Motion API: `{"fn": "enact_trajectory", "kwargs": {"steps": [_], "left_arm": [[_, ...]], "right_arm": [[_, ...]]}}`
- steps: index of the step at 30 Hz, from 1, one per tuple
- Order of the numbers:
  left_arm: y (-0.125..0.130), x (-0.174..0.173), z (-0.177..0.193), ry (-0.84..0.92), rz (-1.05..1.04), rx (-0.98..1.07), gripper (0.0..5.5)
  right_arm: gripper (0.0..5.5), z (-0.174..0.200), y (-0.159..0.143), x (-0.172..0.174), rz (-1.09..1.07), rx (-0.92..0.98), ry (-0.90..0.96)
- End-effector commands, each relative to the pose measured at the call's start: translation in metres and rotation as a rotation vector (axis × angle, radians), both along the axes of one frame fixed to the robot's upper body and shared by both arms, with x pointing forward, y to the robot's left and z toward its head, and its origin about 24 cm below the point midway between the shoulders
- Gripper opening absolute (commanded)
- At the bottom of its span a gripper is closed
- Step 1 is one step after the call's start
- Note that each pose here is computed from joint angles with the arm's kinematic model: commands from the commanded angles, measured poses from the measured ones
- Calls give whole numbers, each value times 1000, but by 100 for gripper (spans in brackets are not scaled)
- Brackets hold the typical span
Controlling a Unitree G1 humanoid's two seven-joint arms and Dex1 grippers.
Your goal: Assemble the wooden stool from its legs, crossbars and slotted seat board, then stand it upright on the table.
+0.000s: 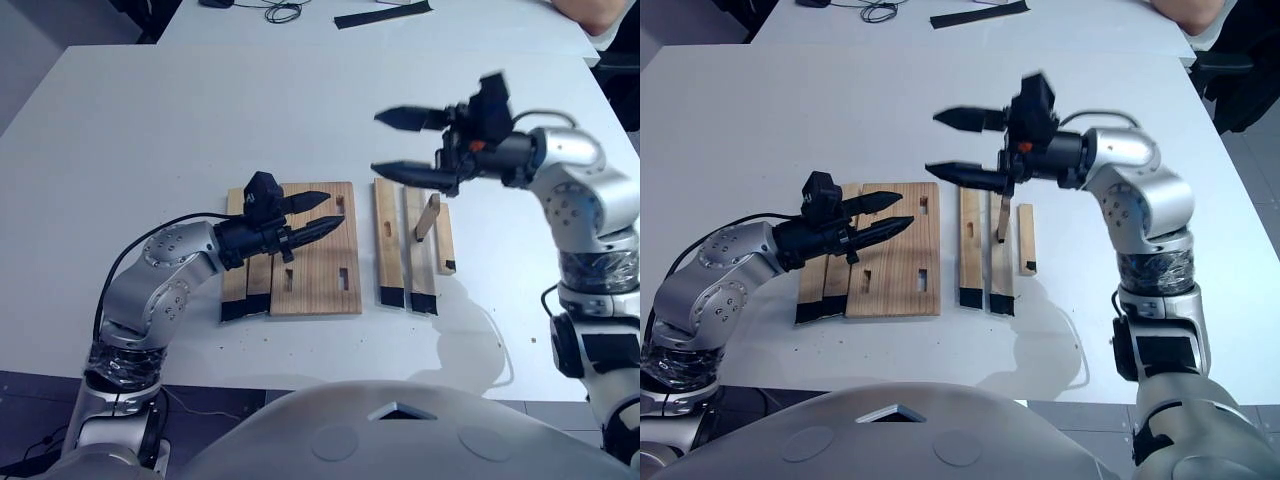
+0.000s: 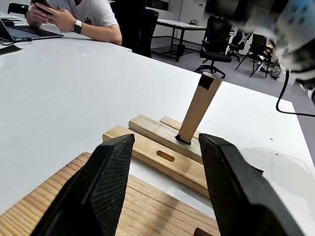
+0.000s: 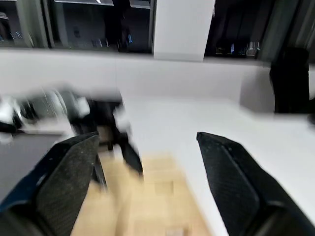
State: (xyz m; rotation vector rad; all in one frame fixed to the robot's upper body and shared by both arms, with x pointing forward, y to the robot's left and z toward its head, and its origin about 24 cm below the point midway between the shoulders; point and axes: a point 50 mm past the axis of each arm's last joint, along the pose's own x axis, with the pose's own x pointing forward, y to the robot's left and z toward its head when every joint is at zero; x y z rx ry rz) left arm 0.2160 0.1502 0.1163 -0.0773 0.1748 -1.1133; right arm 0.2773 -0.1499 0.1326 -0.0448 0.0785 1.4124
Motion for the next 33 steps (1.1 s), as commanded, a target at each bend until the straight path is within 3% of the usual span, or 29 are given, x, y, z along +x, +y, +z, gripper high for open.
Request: {"fn": "enact_trajectory", "kwargs": {"steps": [1, 7, 14, 18, 21, 26, 28, 30, 33], "left_arm": [[0, 1, 1, -2, -17, 13, 243], [0, -1, 0, -1, -4, 8, 243], [0, -4, -2, -2, 26, -4, 243], [3, -9, -4, 2, 59, -7, 243], [6, -15, -6, 9, 84, -6, 243], [15, -24, -8, 21, 136, 8, 243], [18, -28, -9, 28, 149, 11, 243], [19, -30, -9, 33, 154, 16, 243], [17, -29, -10, 34, 150, 16, 243]], "right_arm": [[363, -36, -13, -2, -37, -106, 41], [363, -7, -4, 0, -17, 22, -1], [363, 80, -4, -15, 3, 256, -118], [363, 109, -14, -42, 79, 412, 27], [363, 96, -29, -69, 133, 312, 159], [363, 75, -66, -93, 31, 108, 308], [334, 65, -76, -99, 0, 18, 332], [298, 46, -78, -105, -22, -101, 346], [295, 11, -71, -107, -92, -291, 308]]}}
